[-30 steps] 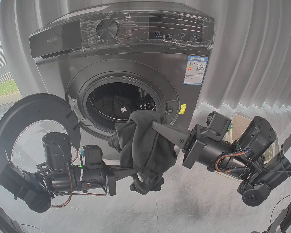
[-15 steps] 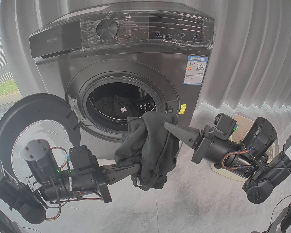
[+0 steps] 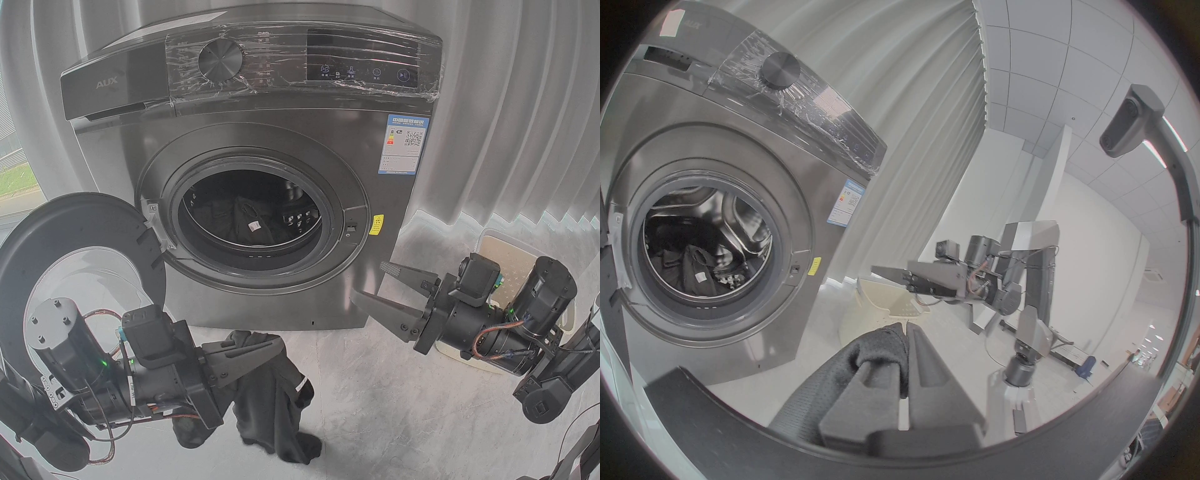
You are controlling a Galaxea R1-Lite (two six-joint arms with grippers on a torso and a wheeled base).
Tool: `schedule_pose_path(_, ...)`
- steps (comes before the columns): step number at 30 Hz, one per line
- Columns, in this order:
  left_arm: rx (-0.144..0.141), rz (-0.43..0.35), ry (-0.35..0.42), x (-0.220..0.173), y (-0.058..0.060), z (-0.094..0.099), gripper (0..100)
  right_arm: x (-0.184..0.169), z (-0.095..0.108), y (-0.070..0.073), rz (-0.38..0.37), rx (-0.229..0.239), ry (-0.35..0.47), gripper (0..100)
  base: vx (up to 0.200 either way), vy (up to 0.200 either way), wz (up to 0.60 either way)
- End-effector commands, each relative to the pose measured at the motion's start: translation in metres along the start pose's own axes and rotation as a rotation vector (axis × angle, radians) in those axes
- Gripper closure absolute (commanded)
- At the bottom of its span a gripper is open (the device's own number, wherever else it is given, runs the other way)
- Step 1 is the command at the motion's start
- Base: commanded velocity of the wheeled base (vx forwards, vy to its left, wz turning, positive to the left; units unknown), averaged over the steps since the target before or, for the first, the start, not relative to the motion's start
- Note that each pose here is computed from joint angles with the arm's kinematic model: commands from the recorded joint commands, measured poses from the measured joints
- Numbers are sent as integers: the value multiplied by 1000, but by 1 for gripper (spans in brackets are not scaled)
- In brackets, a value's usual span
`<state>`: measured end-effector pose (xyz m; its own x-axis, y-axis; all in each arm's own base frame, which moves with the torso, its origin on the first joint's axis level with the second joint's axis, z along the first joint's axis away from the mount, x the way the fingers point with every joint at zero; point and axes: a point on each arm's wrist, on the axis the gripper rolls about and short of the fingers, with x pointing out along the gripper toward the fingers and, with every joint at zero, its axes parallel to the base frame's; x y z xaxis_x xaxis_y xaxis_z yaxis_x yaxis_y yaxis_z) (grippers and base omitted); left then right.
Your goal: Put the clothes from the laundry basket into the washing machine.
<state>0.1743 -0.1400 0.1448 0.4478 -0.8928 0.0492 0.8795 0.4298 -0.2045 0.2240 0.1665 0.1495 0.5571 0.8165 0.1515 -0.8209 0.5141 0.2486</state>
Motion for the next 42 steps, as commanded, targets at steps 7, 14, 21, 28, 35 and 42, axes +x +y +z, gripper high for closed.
schedule_pose_path(7,22,119,-94,29,4,1,100,-9,-26,-22,-91,3,101,0,0,0,0)
schedule_pose_path(14,41,151,-184,37,4,19,100,-12,-14,-21,-90,-25,63,0,0,0,0)
schedule_pose_path(21,43,160,-180,37,4,17,100,-16,-12,-29,-121,-49,59,0,0,0,0)
schedule_pose_path(28,45,143,-208,36,0,24,100,-16,-12,-29,-118,-64,61,0,0,0,0)
schedule_pose_path(35,45,107,-211,32,-11,26,100,-16,-22,-13,-71,-2,100,0,0,0,0)
schedule_pose_path(42,56,97,-235,34,-14,31,100,-8,-32,-7,-45,32,129,0,0,0,0)
